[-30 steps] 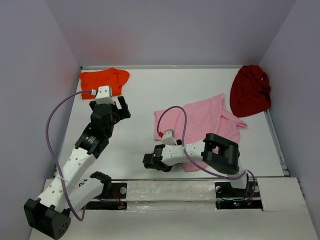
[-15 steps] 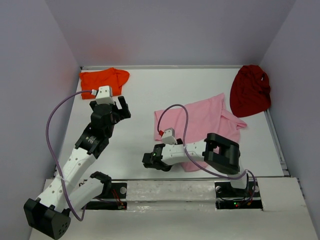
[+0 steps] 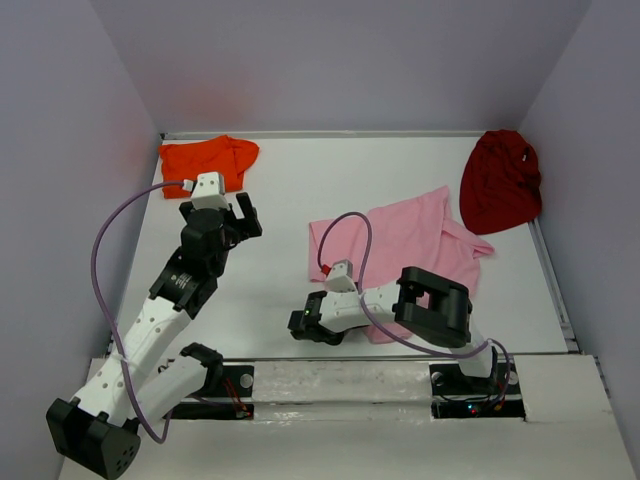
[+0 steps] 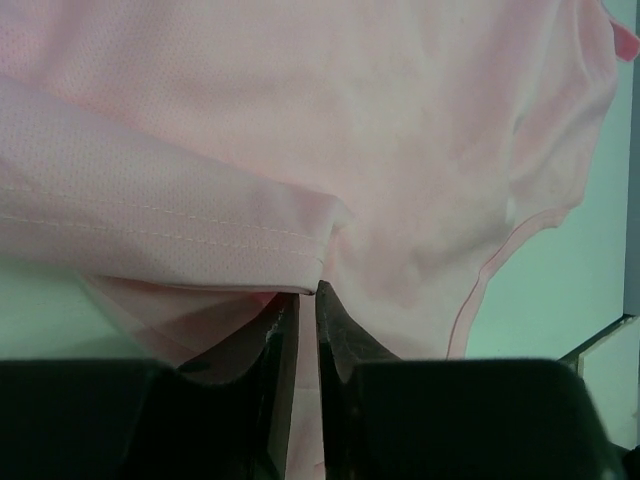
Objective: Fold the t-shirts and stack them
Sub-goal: Flatten the tshirt out
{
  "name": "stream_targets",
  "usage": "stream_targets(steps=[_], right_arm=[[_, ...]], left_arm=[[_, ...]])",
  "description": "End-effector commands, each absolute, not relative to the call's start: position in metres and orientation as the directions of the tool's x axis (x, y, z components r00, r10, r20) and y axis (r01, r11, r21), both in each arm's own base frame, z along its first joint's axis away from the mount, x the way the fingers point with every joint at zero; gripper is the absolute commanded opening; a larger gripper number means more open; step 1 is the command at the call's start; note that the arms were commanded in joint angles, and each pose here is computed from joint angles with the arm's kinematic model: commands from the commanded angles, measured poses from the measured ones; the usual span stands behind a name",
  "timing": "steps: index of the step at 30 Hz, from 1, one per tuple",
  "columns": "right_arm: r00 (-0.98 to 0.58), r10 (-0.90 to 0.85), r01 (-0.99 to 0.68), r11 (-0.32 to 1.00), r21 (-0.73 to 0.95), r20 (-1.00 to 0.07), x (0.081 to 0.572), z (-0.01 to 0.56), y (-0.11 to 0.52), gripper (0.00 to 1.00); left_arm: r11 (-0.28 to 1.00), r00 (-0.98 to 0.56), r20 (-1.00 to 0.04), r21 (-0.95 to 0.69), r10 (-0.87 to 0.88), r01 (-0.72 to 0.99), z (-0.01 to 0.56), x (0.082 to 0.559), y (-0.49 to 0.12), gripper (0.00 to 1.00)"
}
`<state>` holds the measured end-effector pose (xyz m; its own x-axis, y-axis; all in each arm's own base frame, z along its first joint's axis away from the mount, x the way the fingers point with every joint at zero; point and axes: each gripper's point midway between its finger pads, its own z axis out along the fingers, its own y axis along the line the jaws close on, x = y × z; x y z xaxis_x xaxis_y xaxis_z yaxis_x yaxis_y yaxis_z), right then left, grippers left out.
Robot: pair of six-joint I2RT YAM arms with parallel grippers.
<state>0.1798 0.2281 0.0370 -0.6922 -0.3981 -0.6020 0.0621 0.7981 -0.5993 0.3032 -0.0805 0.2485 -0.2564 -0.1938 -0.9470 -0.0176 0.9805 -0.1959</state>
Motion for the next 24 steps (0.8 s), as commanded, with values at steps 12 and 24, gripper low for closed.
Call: stream_targets(steps=[12,24], right_arm=[[-0.651,-0.376,0.145,0.791,-0.595,-0.659,0.185,0.047,0.214,0.12],[-0.642,-0.333,0.154,0.826,-0.541,-0.691,0.188,0.043,0.228,0.69]], left_arm=[[0.978,-0.214,-0.955,-0.211,-0.206,-0.003,0.259,0.301,-0.082,0.97],[0.978,-0.217,-0.955,-0.207,-0.203,-0.004,0.258,0.301,-0.082,0.97]])
